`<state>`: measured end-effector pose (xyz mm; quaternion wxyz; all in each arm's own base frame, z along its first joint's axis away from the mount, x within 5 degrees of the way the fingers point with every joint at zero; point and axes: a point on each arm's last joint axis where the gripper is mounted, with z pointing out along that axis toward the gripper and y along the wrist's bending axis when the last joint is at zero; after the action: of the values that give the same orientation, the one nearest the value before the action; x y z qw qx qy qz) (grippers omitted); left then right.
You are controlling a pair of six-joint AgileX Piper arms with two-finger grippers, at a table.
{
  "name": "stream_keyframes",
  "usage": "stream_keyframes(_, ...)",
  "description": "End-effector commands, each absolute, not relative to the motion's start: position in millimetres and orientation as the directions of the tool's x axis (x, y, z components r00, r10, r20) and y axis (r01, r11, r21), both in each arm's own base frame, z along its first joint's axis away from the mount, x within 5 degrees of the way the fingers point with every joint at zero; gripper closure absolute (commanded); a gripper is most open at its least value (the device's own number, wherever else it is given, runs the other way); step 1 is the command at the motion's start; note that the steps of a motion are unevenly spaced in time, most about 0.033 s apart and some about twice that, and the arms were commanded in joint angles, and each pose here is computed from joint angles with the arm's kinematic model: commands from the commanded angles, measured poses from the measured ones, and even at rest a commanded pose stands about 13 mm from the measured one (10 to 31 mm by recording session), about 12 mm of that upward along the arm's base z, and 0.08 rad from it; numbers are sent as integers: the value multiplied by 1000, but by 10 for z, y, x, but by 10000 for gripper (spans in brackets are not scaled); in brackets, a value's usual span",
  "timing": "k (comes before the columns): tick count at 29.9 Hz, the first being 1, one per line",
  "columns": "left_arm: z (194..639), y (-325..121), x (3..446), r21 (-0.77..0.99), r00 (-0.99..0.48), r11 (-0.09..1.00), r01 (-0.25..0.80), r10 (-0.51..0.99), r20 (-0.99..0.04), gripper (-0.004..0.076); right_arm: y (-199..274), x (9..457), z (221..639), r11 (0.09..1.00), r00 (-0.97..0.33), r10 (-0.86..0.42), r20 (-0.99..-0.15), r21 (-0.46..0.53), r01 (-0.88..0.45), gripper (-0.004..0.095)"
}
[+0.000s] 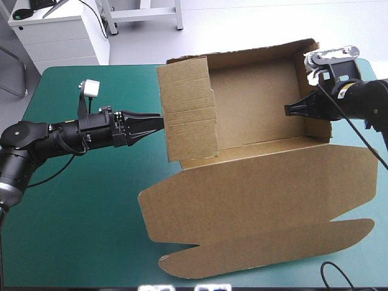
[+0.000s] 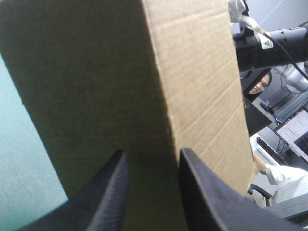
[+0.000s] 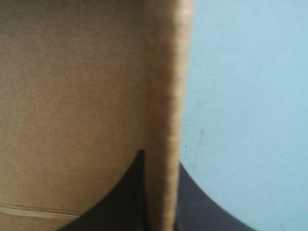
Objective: Fold the box
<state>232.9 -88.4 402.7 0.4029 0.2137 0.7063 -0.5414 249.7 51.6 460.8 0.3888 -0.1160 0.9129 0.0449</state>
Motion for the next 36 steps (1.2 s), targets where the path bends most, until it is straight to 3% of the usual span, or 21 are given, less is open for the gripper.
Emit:
stream_keyframes(1,4299,-921,2198,-572,-546,211,793,-172,-820,372,508,2427,4812,970,-581,-133,-803,14,-241,926)
stream_keyframes(6,4308,-925,2184,-571,-546,197,797,-168,-820,265,512,2427,4813,970,-580,-130,-804,18,-243,926)
stream_keyframes(18,4378,-1020,2209,-556,-526,239,796,-183,-831,261,541,2431,4829,966,-571,-100,-814,57,-252,925)
stream_keyframes(26,4547,-1191,2268,-446,-466,503,741,-94,-880,261,545,2448,4855,969,-555,-46,-830,97,-226,920)
stream_keyframes(36,4752,-1481,2429,-334,-456,629,702,37,-889,262,554,2460,4877,968,-542,1,-841,137,-211,919)
